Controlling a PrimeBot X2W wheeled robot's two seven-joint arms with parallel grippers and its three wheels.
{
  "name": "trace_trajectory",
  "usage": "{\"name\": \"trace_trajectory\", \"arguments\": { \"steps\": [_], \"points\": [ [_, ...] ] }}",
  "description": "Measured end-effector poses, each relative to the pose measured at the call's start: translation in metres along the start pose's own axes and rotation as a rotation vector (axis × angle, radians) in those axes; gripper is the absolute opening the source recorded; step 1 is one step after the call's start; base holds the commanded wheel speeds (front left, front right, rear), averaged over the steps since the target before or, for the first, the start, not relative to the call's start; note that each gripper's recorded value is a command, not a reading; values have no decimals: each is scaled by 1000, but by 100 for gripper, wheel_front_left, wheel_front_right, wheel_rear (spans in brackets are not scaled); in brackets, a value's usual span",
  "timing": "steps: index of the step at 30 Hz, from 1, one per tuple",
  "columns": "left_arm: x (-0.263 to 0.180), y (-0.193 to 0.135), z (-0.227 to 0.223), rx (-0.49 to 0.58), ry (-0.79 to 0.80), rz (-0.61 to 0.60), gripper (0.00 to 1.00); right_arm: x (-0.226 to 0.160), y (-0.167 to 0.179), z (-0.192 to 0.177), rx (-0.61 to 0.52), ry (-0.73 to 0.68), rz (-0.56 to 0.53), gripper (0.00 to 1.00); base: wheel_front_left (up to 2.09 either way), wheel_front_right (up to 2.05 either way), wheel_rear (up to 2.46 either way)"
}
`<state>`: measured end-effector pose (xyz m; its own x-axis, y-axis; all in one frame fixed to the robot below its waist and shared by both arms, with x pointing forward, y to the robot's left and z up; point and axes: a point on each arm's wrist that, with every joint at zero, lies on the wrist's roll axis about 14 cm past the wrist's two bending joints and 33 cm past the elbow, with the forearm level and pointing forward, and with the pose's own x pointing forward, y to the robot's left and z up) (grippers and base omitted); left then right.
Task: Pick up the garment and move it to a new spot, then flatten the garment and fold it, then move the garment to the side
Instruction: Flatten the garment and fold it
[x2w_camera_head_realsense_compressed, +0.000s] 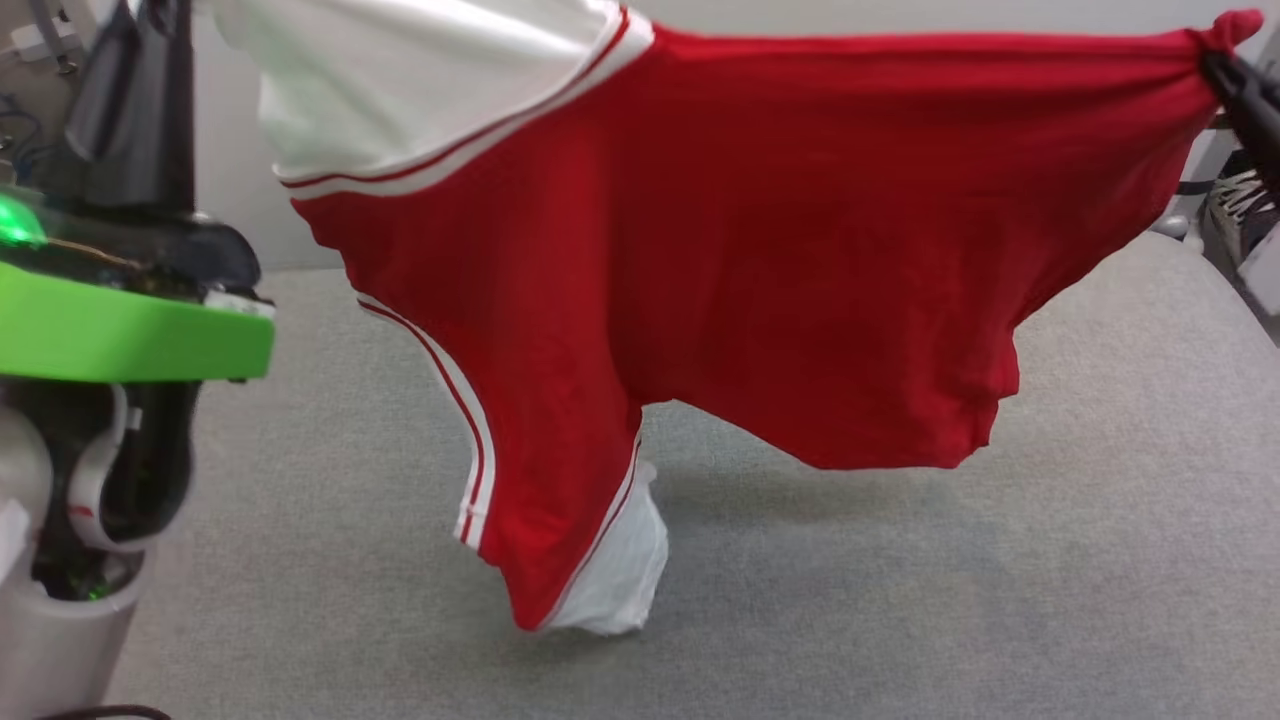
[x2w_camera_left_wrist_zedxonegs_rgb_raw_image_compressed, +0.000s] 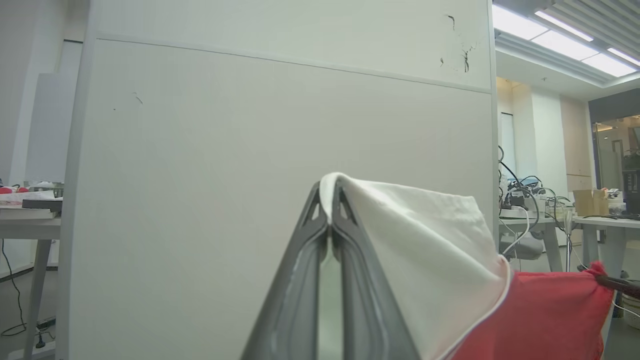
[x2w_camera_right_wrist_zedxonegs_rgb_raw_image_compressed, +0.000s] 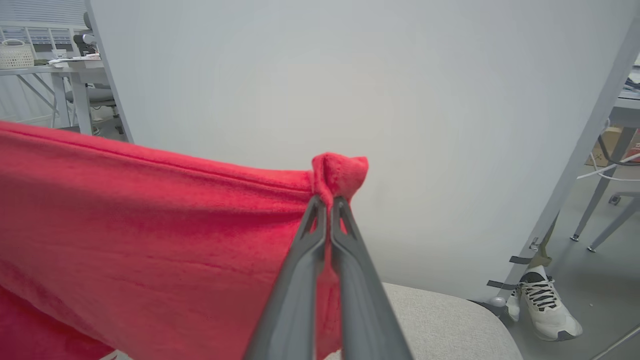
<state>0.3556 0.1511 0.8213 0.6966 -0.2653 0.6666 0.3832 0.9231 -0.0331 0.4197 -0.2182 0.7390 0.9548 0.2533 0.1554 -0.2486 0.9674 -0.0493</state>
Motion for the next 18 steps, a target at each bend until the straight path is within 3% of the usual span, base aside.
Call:
{"name": "trace_trajectory", "arguments": {
  "steps": [9, 18],
  "points": [
    [35, 11, -6, 109, -4, -59, 0, 14, -14, 16, -20, -87, -52, 0, 0, 0, 0],
    [90, 37, -35, 219, 15, -115, 0, 67, -31, 9, -59, -125, -87, 0, 0, 0, 0]
  ]
}}
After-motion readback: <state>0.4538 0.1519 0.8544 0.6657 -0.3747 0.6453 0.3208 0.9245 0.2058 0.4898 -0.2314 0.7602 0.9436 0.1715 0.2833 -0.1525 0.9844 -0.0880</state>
